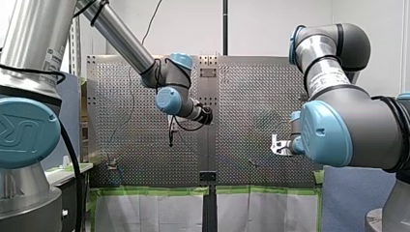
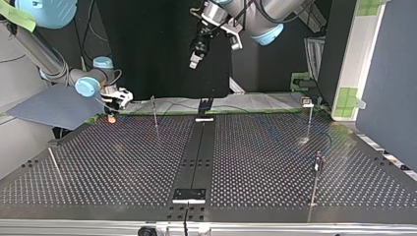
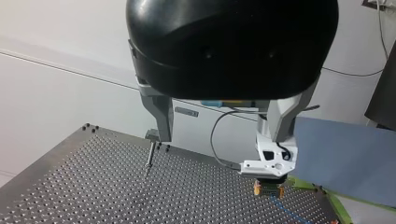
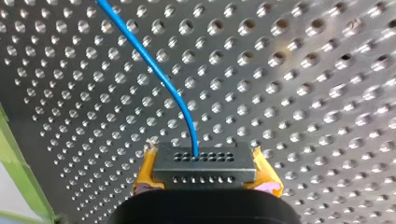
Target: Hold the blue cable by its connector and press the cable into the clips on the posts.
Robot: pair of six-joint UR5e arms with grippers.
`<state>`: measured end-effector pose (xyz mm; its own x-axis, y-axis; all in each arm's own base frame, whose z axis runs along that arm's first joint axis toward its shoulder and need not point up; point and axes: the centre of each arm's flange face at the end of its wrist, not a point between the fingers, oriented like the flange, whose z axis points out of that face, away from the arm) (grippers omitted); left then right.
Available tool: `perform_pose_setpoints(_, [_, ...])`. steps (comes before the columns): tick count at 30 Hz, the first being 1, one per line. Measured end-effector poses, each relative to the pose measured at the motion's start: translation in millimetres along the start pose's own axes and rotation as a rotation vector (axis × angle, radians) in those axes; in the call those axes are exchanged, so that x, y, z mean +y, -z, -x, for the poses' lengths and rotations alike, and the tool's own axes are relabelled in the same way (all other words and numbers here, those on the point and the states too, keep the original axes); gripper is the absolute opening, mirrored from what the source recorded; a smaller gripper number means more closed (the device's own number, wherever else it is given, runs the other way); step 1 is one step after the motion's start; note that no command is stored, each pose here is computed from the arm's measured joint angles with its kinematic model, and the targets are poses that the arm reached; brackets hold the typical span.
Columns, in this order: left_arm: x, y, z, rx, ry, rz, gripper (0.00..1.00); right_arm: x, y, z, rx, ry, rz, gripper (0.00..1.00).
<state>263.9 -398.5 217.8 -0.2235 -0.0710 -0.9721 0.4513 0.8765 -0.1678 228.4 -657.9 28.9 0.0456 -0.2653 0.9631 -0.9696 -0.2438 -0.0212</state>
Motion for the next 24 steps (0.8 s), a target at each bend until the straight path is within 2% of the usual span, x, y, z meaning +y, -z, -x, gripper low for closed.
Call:
perform_pose_setpoints(2, [2.1, 7, 1, -0.001, 0.0, 0.0, 1.0, -8.0, 6.6, -5, 0.0, 0.005, -0.005, 0.0])
perform_pose_setpoints(7, [8.4, 26, 2, -0.002, 0.005, 0.003, 1.0, -37.0, 24.3, -22, 0.01, 0.011, -0.013, 0.0])
perform_pose_setpoints(9, [10.7, 34, 2, -0.002, 0.008, 0.004, 1.0, -49.8, 30.7, -33, 0.021, 0.008, -0.02, 0.0])
perform_pose_setpoints(12, [13.7, 45, 2, -0.003, 0.02, 0.004, 1.0, -59.3, 37.8, -49, 0.043, -0.006, -0.029, 0.0])
perform_pose_setpoints(18, [18.9, 71, 0, -0.004, 0.022, 0.0, 1.0, -58.3, 44.4, -85, 0.106, -0.029, -0.041, 0.0])
perform_pose_setpoints(24, [22.8, 86, 4, -0.043, 0.029, -0.007, 1.0, -59.6, 46.0, -92, 0.124, -0.029, -0.057, 0.0])
